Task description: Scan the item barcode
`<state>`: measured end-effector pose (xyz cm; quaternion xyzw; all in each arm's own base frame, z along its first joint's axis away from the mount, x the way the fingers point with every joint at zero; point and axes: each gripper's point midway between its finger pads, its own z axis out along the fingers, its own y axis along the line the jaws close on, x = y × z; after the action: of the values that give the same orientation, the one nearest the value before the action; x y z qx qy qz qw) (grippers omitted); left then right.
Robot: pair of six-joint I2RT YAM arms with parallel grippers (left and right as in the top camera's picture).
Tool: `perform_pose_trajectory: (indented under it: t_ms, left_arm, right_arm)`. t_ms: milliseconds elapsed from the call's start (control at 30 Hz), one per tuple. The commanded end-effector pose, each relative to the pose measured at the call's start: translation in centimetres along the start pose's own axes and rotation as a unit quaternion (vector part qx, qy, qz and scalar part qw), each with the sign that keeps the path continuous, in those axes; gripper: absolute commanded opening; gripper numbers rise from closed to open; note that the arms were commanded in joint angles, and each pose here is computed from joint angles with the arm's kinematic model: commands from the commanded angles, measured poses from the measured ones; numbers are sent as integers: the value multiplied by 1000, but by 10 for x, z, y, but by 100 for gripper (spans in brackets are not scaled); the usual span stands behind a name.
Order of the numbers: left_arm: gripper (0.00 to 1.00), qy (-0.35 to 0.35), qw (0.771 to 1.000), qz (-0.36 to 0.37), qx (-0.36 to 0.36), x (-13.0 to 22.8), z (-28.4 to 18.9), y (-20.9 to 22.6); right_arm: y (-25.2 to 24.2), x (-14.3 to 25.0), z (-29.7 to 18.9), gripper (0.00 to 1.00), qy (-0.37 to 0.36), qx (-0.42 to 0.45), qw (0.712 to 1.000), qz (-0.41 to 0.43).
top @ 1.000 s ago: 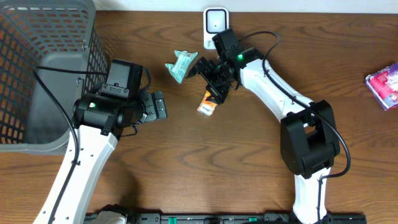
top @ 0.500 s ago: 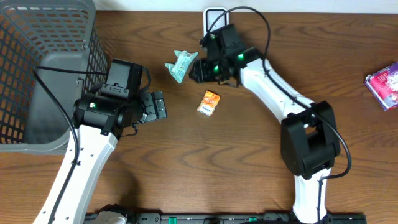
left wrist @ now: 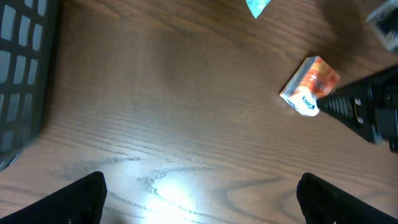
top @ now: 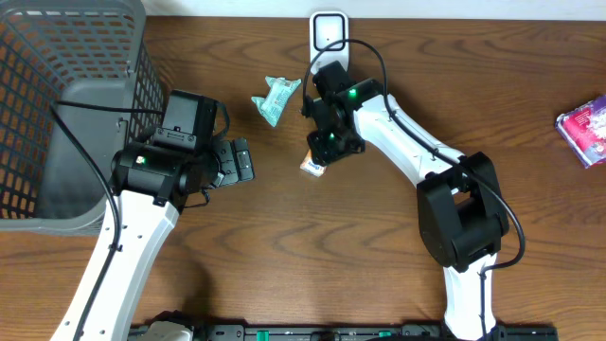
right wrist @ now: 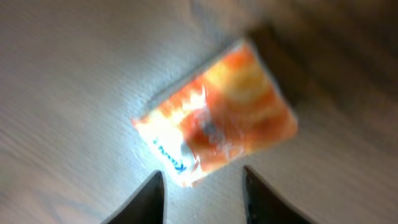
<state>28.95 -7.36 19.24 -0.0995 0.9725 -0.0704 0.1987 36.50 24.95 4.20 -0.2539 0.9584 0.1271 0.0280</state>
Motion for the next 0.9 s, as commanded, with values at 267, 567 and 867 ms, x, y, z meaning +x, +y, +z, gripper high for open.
perform_pose_trajectory:
  t_ms: [267,567,867]
  left_arm:
    - [98,1,1000,4,-4,0,1,1]
    - [98,1,1000,4,-4,0,1,1]
    - [98,1,1000,4,-4,0,1,1]
  right_arm:
    - [0,-1,-17,10,-5,9,1000,23]
    - [4,-95,-31,1,-198,5,980,-22]
    - [-4,-72,11,1,-149,6,989,-13]
